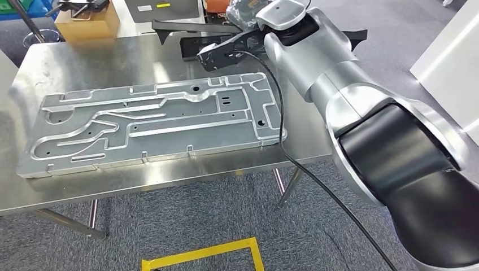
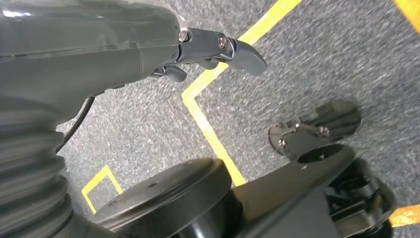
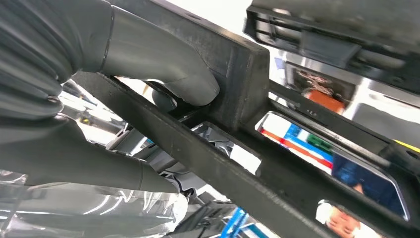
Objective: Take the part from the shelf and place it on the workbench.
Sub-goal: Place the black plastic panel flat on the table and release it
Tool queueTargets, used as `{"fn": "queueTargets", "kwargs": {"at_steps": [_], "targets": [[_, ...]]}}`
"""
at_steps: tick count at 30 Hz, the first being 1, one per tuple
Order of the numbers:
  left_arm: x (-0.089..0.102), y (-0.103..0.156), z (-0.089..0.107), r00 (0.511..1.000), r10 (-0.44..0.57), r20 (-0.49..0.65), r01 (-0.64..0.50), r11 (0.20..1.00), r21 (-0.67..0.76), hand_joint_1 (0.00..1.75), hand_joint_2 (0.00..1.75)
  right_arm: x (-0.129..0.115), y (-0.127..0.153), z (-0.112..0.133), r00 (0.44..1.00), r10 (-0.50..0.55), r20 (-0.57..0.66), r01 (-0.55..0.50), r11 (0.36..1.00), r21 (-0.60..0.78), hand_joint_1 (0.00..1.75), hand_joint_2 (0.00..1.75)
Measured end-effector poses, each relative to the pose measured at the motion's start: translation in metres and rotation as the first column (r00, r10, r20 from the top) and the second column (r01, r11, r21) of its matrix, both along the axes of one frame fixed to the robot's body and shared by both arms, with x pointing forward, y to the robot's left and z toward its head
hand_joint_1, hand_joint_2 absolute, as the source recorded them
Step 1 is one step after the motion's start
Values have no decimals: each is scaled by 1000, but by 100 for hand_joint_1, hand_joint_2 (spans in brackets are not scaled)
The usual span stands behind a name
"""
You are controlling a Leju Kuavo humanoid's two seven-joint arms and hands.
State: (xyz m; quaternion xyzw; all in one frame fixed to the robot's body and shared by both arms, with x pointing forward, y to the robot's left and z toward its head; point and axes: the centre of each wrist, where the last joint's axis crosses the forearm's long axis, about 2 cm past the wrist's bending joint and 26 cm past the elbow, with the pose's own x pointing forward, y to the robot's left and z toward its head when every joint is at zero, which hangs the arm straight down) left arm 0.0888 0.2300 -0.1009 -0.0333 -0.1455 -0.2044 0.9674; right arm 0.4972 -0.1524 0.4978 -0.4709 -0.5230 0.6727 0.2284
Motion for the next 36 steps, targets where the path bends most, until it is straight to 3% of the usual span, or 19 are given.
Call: {"fn": "queueTargets", "kwargs": {"at_steps": [23,36], "targets": [[0,-2,0,1000,12,17,-12,1000,3,0,175,4,-9,-9,1000,9,7,-9,999,38,175,175],[1,-2,1,998,-58,40,56,997,57,0,175,12,-39,-23,1000,-12,17,11,996,89,175,175]]}}
